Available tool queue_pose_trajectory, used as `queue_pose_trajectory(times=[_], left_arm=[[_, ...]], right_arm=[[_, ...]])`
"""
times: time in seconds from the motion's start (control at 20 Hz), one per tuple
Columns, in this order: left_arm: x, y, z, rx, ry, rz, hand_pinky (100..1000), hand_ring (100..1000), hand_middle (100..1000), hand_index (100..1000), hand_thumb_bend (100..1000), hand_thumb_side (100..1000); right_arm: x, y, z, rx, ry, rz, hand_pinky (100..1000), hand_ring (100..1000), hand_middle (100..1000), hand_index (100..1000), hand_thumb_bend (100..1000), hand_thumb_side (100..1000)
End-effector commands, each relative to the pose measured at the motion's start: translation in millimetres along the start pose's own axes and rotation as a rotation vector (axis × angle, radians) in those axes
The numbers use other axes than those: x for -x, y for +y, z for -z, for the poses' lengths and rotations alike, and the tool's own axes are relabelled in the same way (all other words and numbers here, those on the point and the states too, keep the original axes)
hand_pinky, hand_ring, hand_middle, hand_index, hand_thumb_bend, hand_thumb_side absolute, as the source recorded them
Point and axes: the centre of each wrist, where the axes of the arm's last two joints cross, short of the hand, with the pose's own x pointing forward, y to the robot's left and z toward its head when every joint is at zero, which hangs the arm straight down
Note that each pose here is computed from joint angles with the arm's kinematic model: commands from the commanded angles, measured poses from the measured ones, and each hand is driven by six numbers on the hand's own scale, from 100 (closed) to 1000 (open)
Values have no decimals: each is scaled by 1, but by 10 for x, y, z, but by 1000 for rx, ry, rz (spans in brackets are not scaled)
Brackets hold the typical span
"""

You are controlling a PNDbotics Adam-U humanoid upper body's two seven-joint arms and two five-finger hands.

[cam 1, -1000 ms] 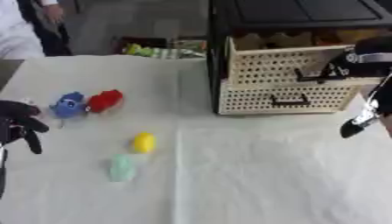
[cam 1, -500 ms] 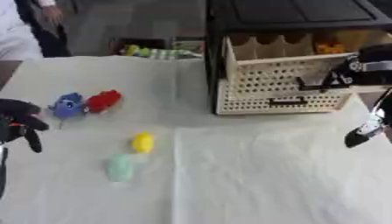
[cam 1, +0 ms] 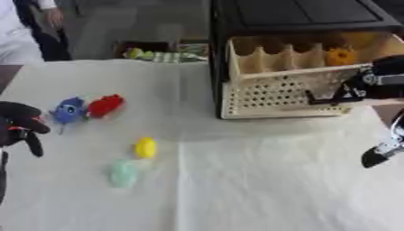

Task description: Pick up objects from table and place into drawer.

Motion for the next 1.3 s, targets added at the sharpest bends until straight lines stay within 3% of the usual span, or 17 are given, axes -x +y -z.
queue_pose_trajectory(times=[0.05,0.65,1.3], left_arm=[[-44,35,24,15,-13,14,274,512,577,651,100,721],[-46,25,31,14,-12,11,273,513,577,651,100,722],[-46,22,32,12,-13,6,272,515,578,650,100,721]], right_arm=[[-37,-87,-29,13,-9,-10,100,100,100,808,808,488],[-154,34,-90,7,-25,5,100,100,100,813,812,475],[-90,123,-61,-6,-2,141,100,100,100,816,834,446]])
